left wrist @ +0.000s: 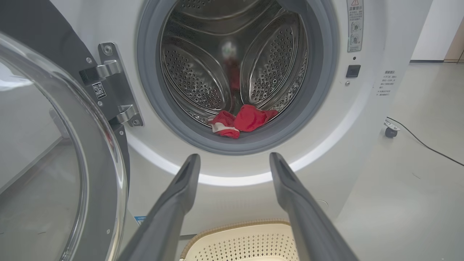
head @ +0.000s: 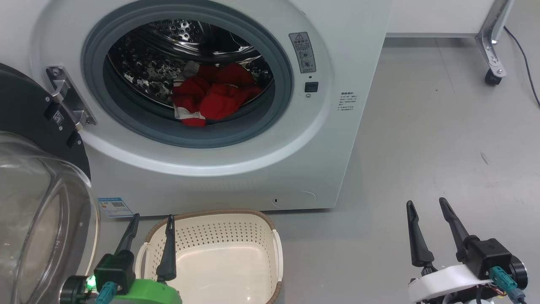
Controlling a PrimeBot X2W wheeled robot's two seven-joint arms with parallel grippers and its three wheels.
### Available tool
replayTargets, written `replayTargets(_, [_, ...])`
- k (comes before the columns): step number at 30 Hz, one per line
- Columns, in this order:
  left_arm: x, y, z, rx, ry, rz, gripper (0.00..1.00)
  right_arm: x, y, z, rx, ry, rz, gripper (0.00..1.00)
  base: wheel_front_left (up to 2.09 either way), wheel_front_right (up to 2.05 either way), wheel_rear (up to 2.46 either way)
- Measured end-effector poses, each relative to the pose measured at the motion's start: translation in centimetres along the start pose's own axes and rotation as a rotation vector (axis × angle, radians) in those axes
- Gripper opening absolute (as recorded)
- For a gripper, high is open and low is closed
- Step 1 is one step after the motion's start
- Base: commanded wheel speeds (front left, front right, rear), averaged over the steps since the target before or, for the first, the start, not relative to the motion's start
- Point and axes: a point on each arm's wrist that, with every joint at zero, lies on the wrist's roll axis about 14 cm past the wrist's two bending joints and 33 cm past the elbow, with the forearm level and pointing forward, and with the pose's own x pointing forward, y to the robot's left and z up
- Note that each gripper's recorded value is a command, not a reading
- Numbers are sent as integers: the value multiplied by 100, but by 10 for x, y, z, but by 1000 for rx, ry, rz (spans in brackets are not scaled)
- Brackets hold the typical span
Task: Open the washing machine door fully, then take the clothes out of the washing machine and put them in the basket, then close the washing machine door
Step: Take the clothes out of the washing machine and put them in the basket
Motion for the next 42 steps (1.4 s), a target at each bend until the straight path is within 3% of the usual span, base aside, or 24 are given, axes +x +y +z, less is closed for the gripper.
replayTargets(13, [1,-3,-7,-13,24,-7,100,0,6,-3,4,10,17,100,0,0,0])
replayTargets(20, [26,-17,-10,-45,57,-61,100,0,6,-11,10,36,16,100,0,0,0])
replayTargets(31, [74,-46,-51,-91,268,-183,100,12,3,-21,20,62,10,100,0,0,0])
replayTargets(42, [134,-58,-78,-35,447,-277,100,31,-11,-27,53,71,-33,100,0,0,0])
